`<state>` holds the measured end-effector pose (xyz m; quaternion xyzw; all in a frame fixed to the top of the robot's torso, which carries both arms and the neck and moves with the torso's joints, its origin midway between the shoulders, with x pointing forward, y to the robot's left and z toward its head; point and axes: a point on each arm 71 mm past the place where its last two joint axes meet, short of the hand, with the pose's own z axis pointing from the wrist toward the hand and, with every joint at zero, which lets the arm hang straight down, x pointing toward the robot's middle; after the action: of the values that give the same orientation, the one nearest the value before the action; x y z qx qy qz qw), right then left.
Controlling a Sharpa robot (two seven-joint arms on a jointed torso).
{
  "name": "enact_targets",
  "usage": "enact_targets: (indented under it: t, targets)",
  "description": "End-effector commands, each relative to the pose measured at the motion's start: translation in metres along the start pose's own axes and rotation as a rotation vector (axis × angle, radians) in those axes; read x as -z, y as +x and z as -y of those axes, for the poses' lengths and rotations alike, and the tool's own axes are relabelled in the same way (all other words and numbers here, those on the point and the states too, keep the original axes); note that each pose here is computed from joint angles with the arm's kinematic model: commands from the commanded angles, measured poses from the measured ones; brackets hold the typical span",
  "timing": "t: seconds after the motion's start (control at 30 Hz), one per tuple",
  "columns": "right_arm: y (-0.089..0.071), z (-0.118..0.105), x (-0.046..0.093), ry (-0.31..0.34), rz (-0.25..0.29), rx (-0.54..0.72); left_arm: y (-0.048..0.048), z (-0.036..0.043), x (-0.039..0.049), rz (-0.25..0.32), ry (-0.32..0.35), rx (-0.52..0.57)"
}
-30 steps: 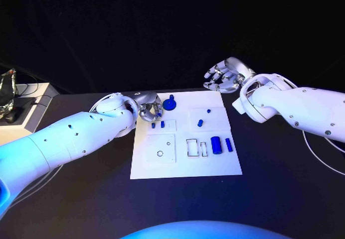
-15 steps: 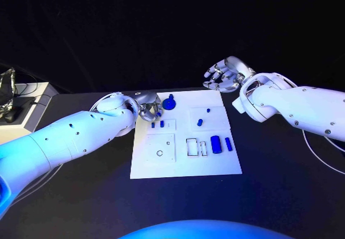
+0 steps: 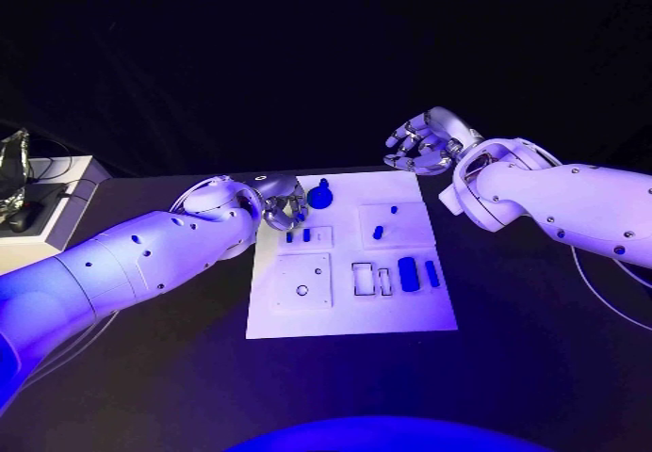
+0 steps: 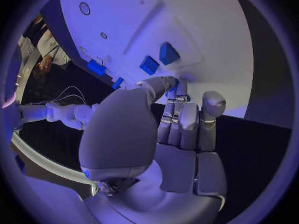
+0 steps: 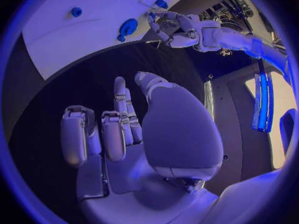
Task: Assemble the parts on the task board
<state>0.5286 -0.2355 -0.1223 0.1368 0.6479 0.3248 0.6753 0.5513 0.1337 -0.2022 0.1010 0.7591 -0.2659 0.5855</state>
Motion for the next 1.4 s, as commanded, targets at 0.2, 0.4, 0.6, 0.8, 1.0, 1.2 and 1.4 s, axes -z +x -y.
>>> enact_targets:
  t: [0.2,0.4,0.6,0.8,1.0,1.2,1.4]
  targets:
    - [0.0,-0.001,0.0,-0.017,0.004,0.007,0.0065,0.0006,0.0005,-0.018,0.0,-0.006]
    - [0.0,-0.001,0.0,-0.017,0.006,0.008,0.0063,-0.0007,0.0008,-0.017,-0.01,-0.007]
    - [-0.001,-0.001,0.0,-0.016,0.005,0.008,0.0058,-0.002,0.0017,-0.014,-0.016,-0.009]
    - [-0.001,0.0,0.0,-0.015,0.005,0.008,0.0049,-0.0029,0.0027,-0.007,-0.02,-0.009]
    - [-0.001,0.0,0.0,-0.015,0.004,0.009,0.0042,-0.0057,0.0034,-0.003,-0.03,-0.011]
    - [-0.001,0.001,0.0,-0.012,0.002,0.01,0.0018,-0.0096,0.0044,0.011,-0.04,-0.011]
    - [0.0,0.002,0.0,-0.005,-0.018,0.014,-0.0079,-0.0183,0.0065,0.039,-0.064,-0.004]
